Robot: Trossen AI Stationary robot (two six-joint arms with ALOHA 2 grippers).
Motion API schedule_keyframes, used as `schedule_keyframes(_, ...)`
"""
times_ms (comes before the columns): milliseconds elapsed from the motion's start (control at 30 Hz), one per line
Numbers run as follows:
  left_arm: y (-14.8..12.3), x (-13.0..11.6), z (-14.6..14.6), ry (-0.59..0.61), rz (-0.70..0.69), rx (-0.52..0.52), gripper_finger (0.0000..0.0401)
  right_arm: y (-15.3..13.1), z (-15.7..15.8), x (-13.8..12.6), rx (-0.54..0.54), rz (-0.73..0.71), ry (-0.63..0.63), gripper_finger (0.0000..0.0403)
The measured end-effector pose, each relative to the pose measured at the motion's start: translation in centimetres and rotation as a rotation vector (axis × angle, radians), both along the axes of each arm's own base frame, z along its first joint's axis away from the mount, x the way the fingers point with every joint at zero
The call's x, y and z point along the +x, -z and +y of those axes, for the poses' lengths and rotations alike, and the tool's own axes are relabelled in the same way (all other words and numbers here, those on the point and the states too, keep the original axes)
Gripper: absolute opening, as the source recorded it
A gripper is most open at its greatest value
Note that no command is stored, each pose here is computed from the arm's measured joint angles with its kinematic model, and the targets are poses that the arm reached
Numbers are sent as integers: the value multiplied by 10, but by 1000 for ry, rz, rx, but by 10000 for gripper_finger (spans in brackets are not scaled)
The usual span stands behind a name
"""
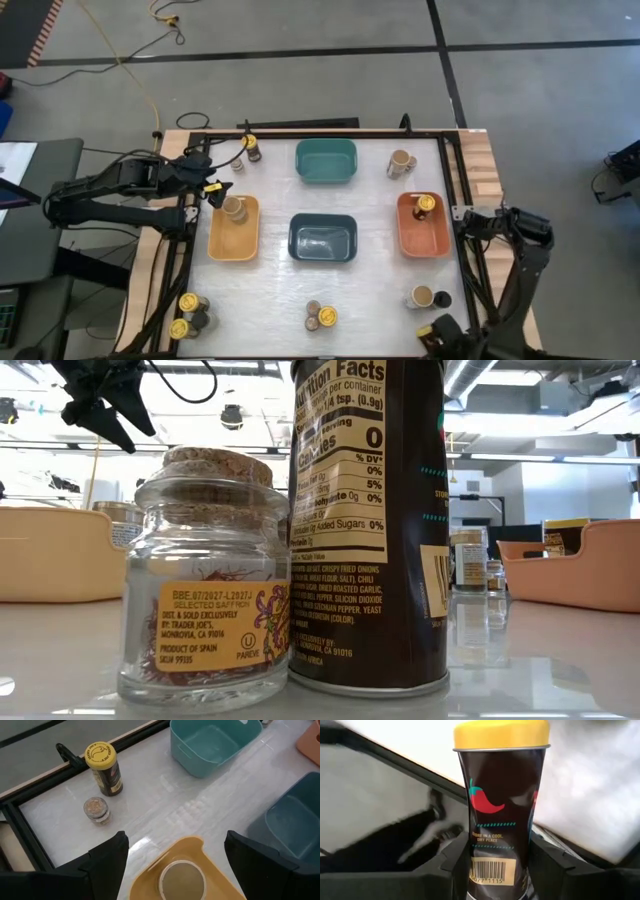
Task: Sort spices by type
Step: Put the yellow seasoning bottle into the orange bin
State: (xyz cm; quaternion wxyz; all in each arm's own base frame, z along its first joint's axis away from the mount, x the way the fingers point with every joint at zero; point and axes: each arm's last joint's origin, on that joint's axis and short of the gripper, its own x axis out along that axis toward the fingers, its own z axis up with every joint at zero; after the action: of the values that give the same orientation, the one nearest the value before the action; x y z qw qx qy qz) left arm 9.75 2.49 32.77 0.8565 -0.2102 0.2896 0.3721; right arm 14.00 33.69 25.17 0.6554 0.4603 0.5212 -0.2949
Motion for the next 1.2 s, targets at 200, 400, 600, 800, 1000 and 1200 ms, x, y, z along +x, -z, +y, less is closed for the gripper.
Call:
schedule_keyframes(200, 0, 0, 0, 0, 0, 0, 316, -39, -17, -1, -231, -156, 9, 183)
schedule_keyframes(400, 0, 0, 0, 0, 0, 0, 316, -51, -40, 13, -416, -182, 29, 182)
schedule_keyframes(600, 0, 0, 0, 0, -1, 0, 316, -47, -63, 49, -584, -242, -26, 182)
schedule_keyframes(800, 0, 0, 0, -4, -4, -4, 316, -42, -84, 74, -728, -222, -99, 182)
schedule_keyframes(1000, 0, 0, 0, -4, -4, -4, 316, -14, -89, 84, -799, -304, -71, 183)
schedule_keyframes(1200, 0, 0, 0, 0, 0, 0, 316, 38, -87, 85, -693, -382, 35, 181)
